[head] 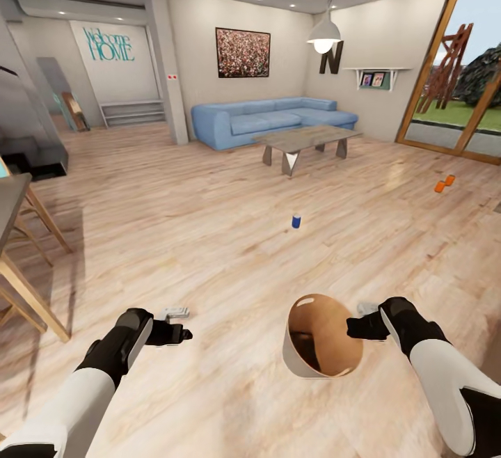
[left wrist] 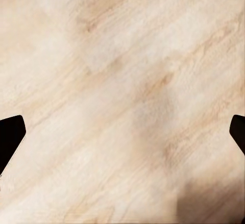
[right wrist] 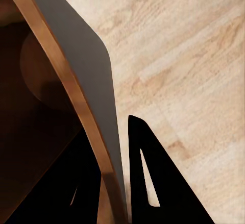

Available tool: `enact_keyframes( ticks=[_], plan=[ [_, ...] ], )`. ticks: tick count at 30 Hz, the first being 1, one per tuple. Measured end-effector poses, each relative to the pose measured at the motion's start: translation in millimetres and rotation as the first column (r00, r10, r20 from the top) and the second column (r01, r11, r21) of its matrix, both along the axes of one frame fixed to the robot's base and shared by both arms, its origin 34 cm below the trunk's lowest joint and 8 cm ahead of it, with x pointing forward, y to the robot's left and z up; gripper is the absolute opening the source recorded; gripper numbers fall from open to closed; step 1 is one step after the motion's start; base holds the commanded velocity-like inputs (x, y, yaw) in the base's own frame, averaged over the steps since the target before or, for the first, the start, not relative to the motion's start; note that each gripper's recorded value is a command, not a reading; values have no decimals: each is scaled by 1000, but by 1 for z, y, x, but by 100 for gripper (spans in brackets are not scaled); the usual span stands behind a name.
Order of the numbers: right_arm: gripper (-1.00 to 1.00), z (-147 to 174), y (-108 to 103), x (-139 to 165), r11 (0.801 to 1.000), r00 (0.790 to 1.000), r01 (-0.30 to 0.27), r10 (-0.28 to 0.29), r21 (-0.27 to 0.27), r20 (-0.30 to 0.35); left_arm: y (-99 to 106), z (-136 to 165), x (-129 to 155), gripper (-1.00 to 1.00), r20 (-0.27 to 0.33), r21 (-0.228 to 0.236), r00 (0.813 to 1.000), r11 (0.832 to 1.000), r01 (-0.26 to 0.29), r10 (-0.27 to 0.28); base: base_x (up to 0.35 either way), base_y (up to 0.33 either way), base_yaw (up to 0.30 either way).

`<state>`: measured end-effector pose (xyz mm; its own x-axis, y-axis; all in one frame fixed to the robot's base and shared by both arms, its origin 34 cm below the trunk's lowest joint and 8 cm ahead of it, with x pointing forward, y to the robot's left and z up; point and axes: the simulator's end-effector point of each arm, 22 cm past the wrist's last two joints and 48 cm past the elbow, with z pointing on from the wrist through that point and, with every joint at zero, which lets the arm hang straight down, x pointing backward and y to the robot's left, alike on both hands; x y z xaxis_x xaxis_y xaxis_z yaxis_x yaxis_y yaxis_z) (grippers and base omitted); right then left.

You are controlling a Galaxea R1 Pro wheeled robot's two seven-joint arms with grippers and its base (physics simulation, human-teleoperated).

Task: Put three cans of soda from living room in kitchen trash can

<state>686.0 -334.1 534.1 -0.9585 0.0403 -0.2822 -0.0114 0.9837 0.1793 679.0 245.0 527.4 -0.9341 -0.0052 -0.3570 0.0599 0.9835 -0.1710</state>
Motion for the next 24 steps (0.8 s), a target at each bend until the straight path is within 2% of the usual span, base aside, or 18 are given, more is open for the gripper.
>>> enact_keyframes(
  ticks=[14, 24],
  plan=[
    [-100, 0, 0, 0, 1000, 1000, 2, -2, -1, -1, -1, 0, 0, 100, 0, 1, 1000, 1000, 3, -3, 291, 0, -15],
    [-100, 0, 2, -1, 1000, 1000, 12, -12, 14, -6, -1, 0, 0, 100, 1, 0, 1000, 1000, 3, -3, 293, 0, -190]
  ],
)
